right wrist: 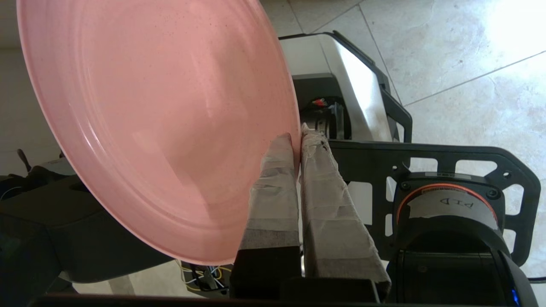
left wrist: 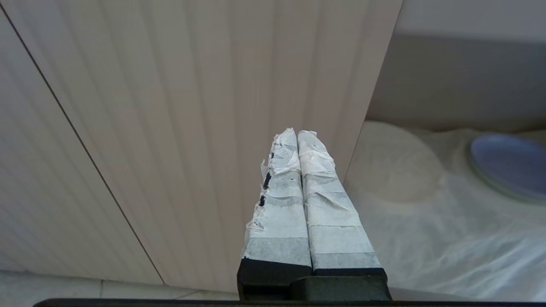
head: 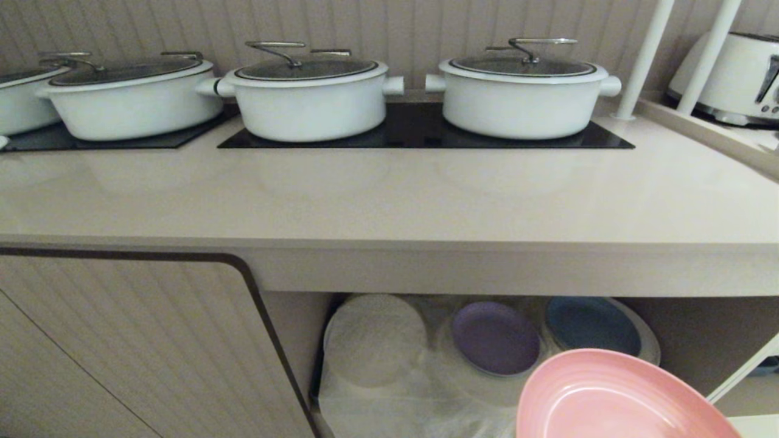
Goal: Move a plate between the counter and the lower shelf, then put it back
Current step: Put the plate in the cupboard
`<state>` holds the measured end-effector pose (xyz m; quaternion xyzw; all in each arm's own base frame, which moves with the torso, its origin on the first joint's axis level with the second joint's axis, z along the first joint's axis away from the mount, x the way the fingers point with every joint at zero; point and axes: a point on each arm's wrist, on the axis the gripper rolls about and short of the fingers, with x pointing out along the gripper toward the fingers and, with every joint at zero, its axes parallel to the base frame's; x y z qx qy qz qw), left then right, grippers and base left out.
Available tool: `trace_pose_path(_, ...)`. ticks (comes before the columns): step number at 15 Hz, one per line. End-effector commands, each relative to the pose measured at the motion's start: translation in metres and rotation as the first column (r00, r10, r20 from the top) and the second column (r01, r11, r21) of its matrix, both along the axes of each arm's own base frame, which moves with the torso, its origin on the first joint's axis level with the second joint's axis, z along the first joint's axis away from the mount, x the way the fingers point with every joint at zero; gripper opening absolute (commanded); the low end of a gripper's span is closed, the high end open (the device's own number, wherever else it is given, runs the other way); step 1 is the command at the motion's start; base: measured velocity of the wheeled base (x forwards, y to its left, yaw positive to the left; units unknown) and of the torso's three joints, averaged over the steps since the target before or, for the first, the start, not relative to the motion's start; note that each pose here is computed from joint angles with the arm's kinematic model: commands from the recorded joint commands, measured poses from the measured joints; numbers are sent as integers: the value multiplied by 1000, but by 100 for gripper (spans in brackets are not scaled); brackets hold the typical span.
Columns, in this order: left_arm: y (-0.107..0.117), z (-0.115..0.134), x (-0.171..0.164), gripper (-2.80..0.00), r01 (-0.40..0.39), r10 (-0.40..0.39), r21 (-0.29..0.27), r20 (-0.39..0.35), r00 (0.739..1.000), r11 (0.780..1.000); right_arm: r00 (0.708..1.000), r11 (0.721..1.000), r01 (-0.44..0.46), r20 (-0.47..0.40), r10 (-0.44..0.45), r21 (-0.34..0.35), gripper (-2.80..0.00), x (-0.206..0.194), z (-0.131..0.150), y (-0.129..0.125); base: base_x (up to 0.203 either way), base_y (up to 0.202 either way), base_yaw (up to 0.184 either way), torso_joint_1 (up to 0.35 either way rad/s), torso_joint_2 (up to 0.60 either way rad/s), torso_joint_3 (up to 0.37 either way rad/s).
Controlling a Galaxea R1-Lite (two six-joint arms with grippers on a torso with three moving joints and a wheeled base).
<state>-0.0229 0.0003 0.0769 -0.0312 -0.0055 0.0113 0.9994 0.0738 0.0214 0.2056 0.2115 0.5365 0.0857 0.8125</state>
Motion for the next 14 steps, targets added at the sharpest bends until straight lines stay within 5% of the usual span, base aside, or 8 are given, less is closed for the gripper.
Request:
trace_pose_path(1,0,0,0,-280,-2,2,-1,-1,1000,1000,1000,1000,0,-6,0,2,-280,-1,0,0,0,0,0,-210,490,286)
trace_pose_path(14,0,0,0,-280,0,0,-1,-1,1000,1000,1000,1000,2,-16,-2,0,-280,-6,-1,-1,0,0,0,-168,469,297)
